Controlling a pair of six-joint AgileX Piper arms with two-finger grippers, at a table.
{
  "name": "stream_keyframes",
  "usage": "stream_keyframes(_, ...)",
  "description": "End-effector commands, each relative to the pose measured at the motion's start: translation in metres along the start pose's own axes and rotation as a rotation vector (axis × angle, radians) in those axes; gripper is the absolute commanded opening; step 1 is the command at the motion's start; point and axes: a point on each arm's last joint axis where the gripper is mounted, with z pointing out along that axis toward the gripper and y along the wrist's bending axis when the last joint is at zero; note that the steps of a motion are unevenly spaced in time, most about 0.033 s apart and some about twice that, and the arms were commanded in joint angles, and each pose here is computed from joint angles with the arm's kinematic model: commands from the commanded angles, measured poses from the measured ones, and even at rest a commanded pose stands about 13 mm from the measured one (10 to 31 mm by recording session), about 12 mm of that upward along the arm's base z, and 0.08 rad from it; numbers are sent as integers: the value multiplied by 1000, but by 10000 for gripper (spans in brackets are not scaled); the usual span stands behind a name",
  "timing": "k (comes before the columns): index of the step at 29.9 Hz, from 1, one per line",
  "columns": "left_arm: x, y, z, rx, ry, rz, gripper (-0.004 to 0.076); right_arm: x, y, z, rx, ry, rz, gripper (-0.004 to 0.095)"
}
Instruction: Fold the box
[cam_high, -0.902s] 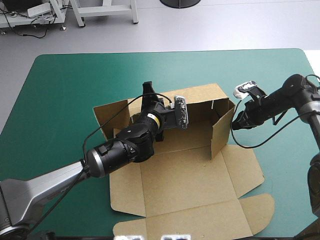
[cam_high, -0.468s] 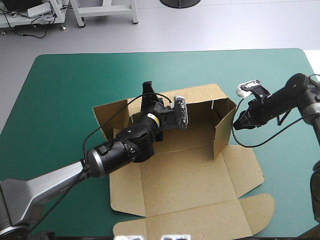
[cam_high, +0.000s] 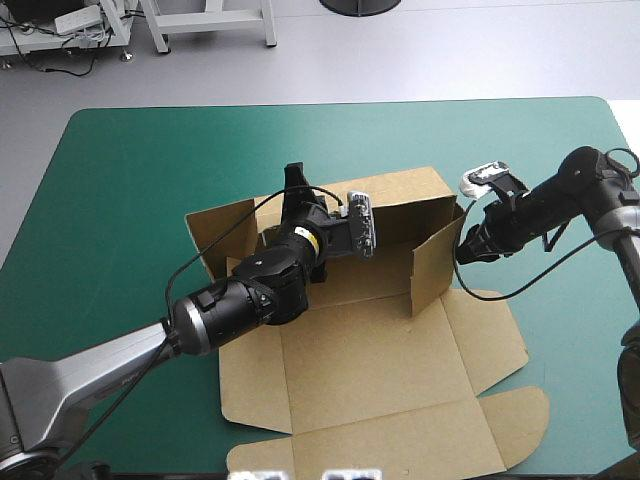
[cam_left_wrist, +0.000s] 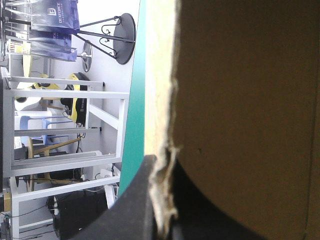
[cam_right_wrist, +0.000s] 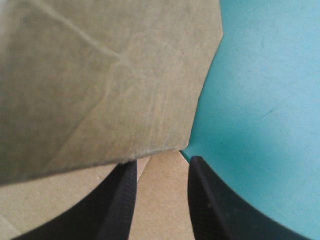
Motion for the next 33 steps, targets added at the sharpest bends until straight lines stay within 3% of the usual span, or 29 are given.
stream_keyframes(1,-2,14,-13,-43,-27,-34,-6,-10,19,-15,-8,-68,-81,333)
stream_keyframes(21,4,14,-13,-50,32,-32,-6,-14,28,-15,-76,-98,-60,333)
stream_keyframes(33,5,14,-13,-44,44,-39,-6,-21,25,-16,-36,-175,-105,333)
